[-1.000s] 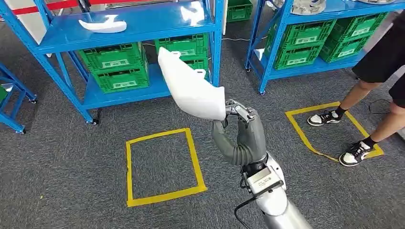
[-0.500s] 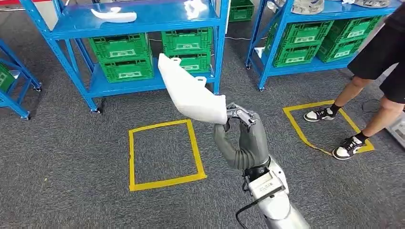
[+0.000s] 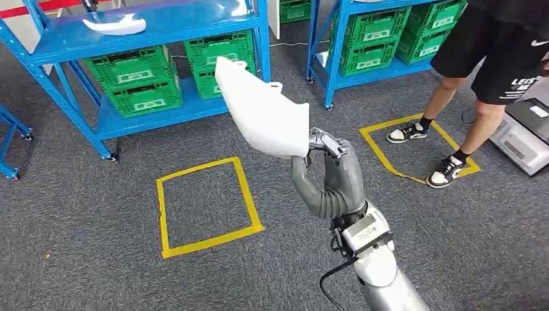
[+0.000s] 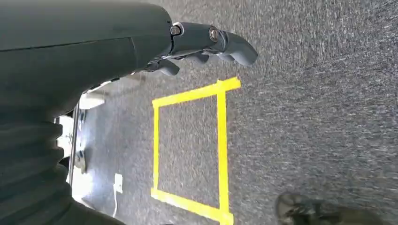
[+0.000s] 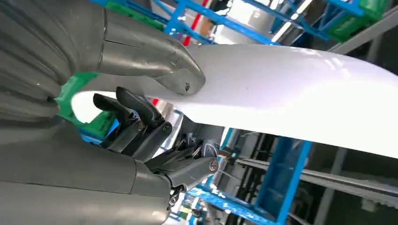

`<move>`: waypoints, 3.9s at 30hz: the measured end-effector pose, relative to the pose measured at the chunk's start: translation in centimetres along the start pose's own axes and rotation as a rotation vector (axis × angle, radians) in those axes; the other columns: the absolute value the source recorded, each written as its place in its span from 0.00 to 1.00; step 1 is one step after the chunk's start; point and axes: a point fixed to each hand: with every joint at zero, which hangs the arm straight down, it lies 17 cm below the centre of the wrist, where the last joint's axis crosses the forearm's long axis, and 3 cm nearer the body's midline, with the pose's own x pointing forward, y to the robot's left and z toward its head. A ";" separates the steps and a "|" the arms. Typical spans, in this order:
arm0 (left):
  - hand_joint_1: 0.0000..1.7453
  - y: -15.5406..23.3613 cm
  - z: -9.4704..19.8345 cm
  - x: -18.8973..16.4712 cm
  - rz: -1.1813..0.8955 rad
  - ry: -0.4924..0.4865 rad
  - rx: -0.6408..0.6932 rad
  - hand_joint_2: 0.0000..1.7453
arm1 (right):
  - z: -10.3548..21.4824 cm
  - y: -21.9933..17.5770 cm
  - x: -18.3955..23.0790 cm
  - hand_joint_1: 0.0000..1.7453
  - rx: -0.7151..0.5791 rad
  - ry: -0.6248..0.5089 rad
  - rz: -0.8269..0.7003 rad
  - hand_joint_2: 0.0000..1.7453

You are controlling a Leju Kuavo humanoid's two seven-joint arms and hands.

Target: Take the parts from the cabinet and place them on the table.

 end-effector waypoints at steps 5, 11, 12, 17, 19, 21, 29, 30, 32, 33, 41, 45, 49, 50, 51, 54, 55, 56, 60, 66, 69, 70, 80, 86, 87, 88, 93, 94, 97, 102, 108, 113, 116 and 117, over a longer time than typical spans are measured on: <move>0.00 0.1 0.0 0.2 -0.007 -0.010 0.006 1.00 | 0.8 0.4 -0.5 1.00 0.008 0.013 -0.001 1.00; 0.00 -0.1 0.0 0.4 0.004 -0.018 0.002 1.00 | 1.0 1.1 -1.6 1.00 0.046 0.053 0.052 1.00; 0.00 -0.3 0.0 0.4 0.009 -0.020 0.000 1.00 | 0.8 1.2 -1.6 1.00 0.051 0.048 0.069 1.00; 0.00 -0.7 0.1 0.1 0.032 -0.021 -0.005 1.00 | 1.4 2.5 -1.6 1.00 0.086 0.048 0.117 1.00; 0.00 -1.0 0.1 0.3 0.036 -0.024 -0.005 1.00 | 1.3 3.2 -1.5 1.00 0.099 0.052 0.134 1.00; 0.00 -0.8 0.1 0.3 0.036 -0.024 0.001 1.00 | 1.1 3.8 -1.2 1.00 0.107 0.051 0.140 1.00; 0.00 -1.0 0.1 -0.5 -0.006 0.006 -0.009 1.00 | 0.3 4.6 -0.2 1.00 0.113 0.081 0.221 1.00; 0.00 -0.8 0.1 -0.8 -0.015 0.013 -0.008 1.00 | 0.3 5.0 0.3 1.00 0.122 0.084 0.233 1.00; 0.00 -0.2 0.0 -1.5 -0.025 0.023 0.001 1.00 | 0.2 5.6 0.9 1.00 0.129 0.091 0.236 1.00; 0.00 0.3 -0.1 -1.7 -0.032 0.024 0.009 1.00 | 0.0 5.7 1.3 1.00 0.127 0.088 0.235 1.00; 0.00 2.3 -0.3 -0.2 -0.053 -0.044 0.047 1.00 | -1.4 4.5 2.8 1.00 0.075 0.035 0.161 1.00; 0.00 2.8 -0.3 0.9 -0.056 -0.068 0.051 1.00 | -1.2 4.5 2.3 1.00 0.084 0.001 0.147 1.00; 0.00 2.7 -0.3 1.1 -0.095 -0.067 0.038 1.00 | -0.6 4.7 1.4 1.00 0.085 0.019 0.156 1.00; 0.00 2.7 -0.3 1.0 -0.119 -0.058 0.034 1.00 | -0.7 4.6 1.4 1.00 0.079 0.021 0.159 1.00; 0.00 2.6 -0.3 0.8 -0.155 -0.045 0.029 1.00 | -0.7 4.4 1.4 1.00 0.075 0.021 0.162 1.00; 0.00 2.4 -0.3 0.0 -0.274 -0.014 0.017 1.00 | -0.5 4.0 1.3 1.00 0.068 0.023 0.155 1.00; 0.00 2.3 -0.2 -0.2 -0.323 -0.001 0.008 1.00 | -0.5 4.0 1.2 1.00 0.069 0.029 0.149 1.00; 0.00 2.3 -0.2 -0.2 -0.354 0.007 0.008 1.00 | -0.5 4.0 1.1 1.00 0.076 0.033 0.141 1.00; 0.00 2.8 -0.2 0.4 -0.393 0.003 0.022 1.00 | -1.8 3.9 1.4 1.00 0.090 0.019 0.126 1.00; 0.00 3.5 -0.2 0.4 -0.487 0.018 0.055 1.00 | -2.0 4.2 1.0 1.00 0.111 0.027 0.105 1.00; 0.00 3.5 -0.2 1.1 -0.476 -0.001 0.072 1.00 | -2.1 4.5 0.9 1.00 0.123 0.030 0.099 1.00; 0.00 3.6 -0.2 1.3 -0.474 -0.004 0.078 1.00 | -2.0 4.5 0.8 1.00 0.125 0.032 0.098 1.00; 0.00 3.4 -0.2 1.6 -0.467 -0.016 0.089 1.00 | -2.0 4.6 0.6 1.00 0.132 0.034 0.099 1.00; 0.00 3.3 -0.2 1.8 -0.467 -0.020 0.090 1.00 | -2.1 4.6 0.7 1.00 0.133 0.031 0.100 1.00; 0.00 3.3 -0.2 1.8 -0.467 -0.020 0.090 1.00 | -2.1 4.6 0.7 1.00 0.133 0.031 0.100 1.00; 0.00 3.3 -0.2 1.8 -0.467 -0.020 0.090 1.00 | -2.1 4.6 0.7 1.00 0.133 0.031 0.100 1.00; 0.00 3.5 -0.2 2.0 -0.454 -0.032 0.101 1.00 | -2.2 4.7 0.8 1.00 0.141 0.026 0.093 1.00; 0.00 3.4 -0.2 2.1 -0.435 -0.047 0.101 1.00 | -2.4 4.8 0.9 1.00 0.150 0.019 0.084 1.00; 0.00 3.3 -0.3 2.2 -0.219 -0.149 0.097 1.00 | -2.3 5.0 1.0 1.00 0.156 0.014 0.072 1.00; 0.00 4.2 -0.4 0.9 -0.124 -0.087 0.105 1.00 | -2.7 4.0 1.2 1.00 0.122 -0.009 0.058 1.00; 0.00 4.1 -0.5 -0.2 -0.091 -0.063 0.090 1.00 | -1.8 1.4 0.0 1.00 0.062 0.018 0.100 1.00; 0.00 3.1 -0.4 0.3 -0.087 -0.072 0.074 1.00 | -1.1 0.9 -0.5 1.00 0.049 0.038 0.120 1.00; 0.00 2.7 -0.3 1.1 -0.085 -0.082 0.065 1.00 | -1.1 0.6 -0.5 1.00 0.040 0.037 0.124 1.00; 0.00 2.6 -0.3 1.3 -0.084 -0.085 0.059 1.00 | -1.0 0.5 -0.6 1.00 0.040 0.039 0.125 1.00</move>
